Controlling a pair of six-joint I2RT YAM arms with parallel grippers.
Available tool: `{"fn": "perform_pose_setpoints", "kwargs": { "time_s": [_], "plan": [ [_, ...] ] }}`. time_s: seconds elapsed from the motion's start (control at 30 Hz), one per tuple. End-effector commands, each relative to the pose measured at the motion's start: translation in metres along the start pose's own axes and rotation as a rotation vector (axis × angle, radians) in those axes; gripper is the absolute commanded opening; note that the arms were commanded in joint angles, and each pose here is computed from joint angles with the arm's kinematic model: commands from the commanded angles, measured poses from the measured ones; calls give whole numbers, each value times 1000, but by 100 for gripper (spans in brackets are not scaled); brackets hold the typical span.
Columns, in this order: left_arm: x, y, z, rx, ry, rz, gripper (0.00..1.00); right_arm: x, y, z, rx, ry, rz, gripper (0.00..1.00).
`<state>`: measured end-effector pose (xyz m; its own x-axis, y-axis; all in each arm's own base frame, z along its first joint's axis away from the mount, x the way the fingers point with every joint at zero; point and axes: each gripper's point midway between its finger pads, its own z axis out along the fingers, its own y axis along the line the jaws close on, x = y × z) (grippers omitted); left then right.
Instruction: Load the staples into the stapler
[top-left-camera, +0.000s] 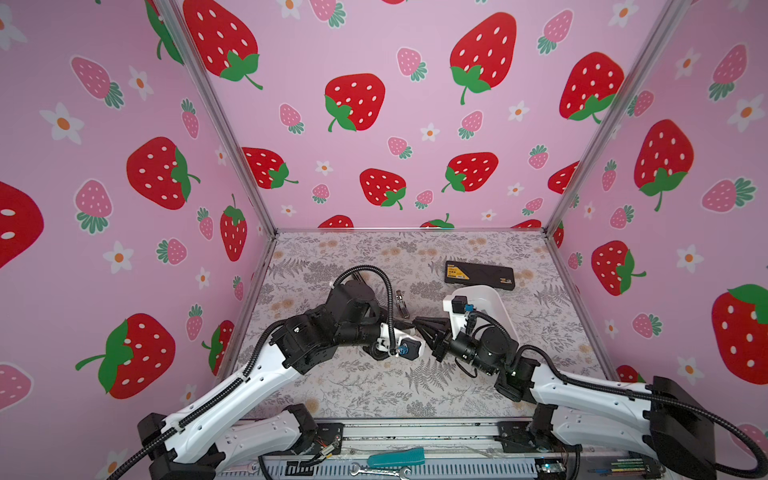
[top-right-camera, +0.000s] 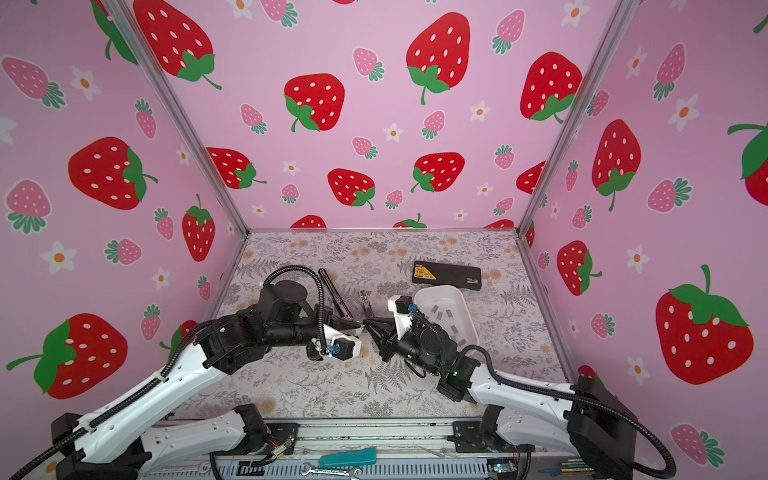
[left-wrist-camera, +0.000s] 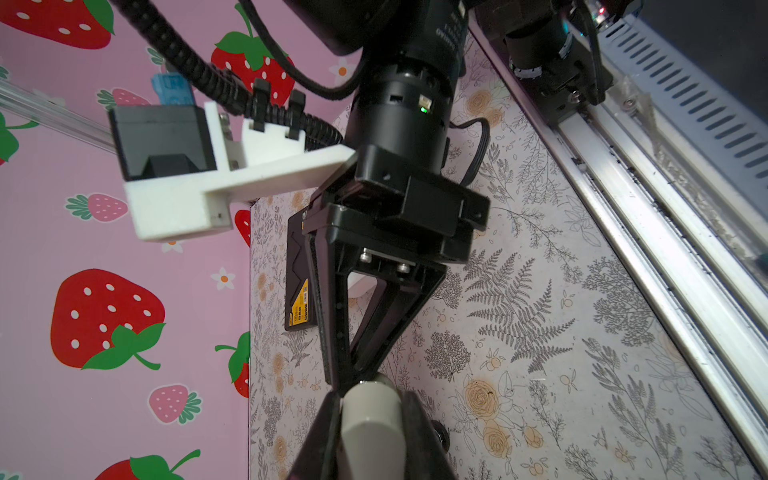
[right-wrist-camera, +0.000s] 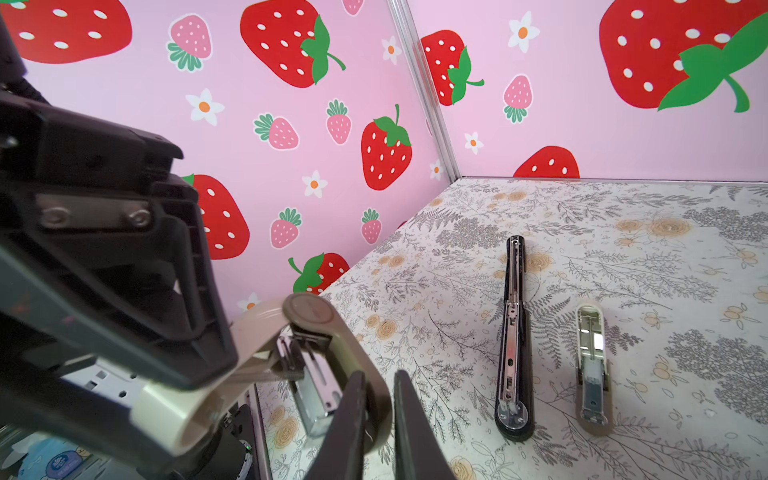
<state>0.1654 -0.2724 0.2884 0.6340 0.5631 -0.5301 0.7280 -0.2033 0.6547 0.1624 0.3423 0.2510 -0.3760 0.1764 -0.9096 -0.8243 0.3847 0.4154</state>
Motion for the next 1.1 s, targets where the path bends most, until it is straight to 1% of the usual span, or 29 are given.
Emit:
{"fn": "perform_pose_setpoints", "kwargs": {
  "time_s": [0.0,0.23,0.7,0.77,0.87,1.07],
  "plan": [
    [-28,7,-6,-11,-129,36,0,-1,11,7,-49,11,3,17],
    [-39,5,-10,2,-185,37,0,3,13,14,-65,20,11,16],
    [-38,6,-10,-5,-196,25,0,3,17,14,-92,8,9,16],
    [-38,9,-10,-14,-198,20,0,2,13,13,-69,3,-4,18],
    [-36,11,-11,-23,-200,10,0,-1,3,7,-11,-18,-36,25],
    [-34,12,-11,-22,-197,6,0,-9,-27,-14,152,-65,-115,33]
  ]
}}
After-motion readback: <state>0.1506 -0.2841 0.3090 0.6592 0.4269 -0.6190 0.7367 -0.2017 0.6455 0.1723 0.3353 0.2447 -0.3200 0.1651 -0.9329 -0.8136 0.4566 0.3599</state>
